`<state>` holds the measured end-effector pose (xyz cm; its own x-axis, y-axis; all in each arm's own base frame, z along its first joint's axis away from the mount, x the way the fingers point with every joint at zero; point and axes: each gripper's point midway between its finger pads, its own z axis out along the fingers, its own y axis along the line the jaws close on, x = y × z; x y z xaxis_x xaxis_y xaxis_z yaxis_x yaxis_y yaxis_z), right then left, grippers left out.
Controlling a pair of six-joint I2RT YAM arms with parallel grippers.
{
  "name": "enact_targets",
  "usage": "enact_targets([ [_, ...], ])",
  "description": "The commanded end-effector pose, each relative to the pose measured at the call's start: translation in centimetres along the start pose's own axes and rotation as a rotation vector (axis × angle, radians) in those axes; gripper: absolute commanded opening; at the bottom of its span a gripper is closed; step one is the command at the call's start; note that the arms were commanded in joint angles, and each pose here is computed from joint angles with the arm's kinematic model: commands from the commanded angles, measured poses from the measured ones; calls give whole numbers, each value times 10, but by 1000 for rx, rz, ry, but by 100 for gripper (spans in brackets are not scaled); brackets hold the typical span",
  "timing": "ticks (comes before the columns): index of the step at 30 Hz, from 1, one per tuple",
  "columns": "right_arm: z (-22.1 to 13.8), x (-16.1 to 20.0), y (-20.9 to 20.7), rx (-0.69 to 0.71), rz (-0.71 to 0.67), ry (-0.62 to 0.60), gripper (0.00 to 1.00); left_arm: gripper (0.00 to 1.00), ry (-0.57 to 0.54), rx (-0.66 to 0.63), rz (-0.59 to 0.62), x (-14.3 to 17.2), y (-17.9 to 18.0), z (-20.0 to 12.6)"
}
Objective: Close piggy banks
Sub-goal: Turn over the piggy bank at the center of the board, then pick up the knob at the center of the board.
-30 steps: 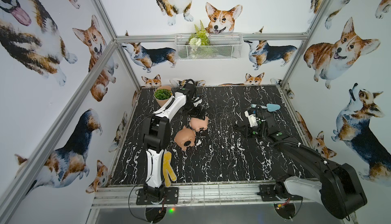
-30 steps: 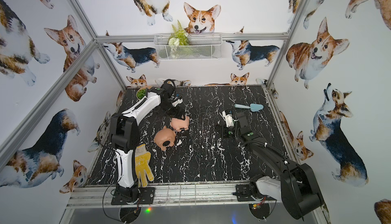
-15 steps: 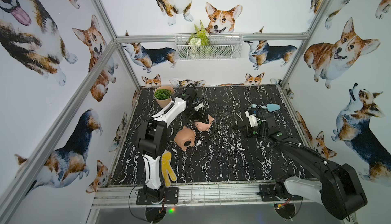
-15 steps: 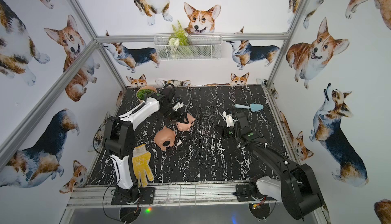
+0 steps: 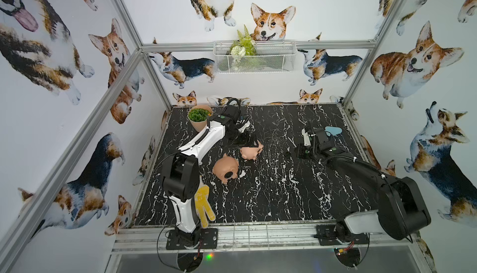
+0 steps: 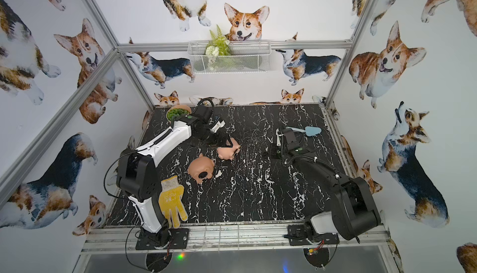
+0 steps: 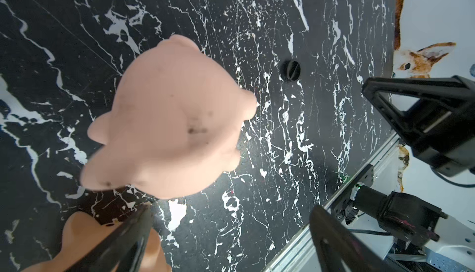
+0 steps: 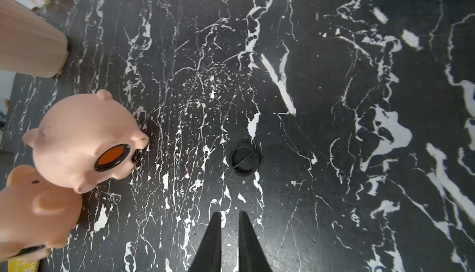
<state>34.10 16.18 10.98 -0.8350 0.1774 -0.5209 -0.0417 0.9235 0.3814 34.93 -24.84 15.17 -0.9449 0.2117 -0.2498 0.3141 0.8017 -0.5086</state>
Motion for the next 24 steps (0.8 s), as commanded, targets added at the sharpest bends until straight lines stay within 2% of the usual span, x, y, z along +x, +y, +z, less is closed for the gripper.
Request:
enact_targets([
  [1, 10, 1, -9, 95, 119, 63, 16, 97, -25, -13, 9, -1, -3, -12],
  [5, 24, 1, -11, 207, 167, 111, 16, 97, -49, -25, 17, -1, -1, -20],
  [8, 36, 4, -7, 242, 193, 164, 16, 97, -69, -35, 21, -2, 0, -26],
  [15, 58, 4, -12, 349, 221, 193, 13, 97, -84, -124, -1, 5, 21, -34],
  [24, 79, 6, -18, 400, 251, 219, 9, 98, -87, -106, -5, 8, 26, -31],
])
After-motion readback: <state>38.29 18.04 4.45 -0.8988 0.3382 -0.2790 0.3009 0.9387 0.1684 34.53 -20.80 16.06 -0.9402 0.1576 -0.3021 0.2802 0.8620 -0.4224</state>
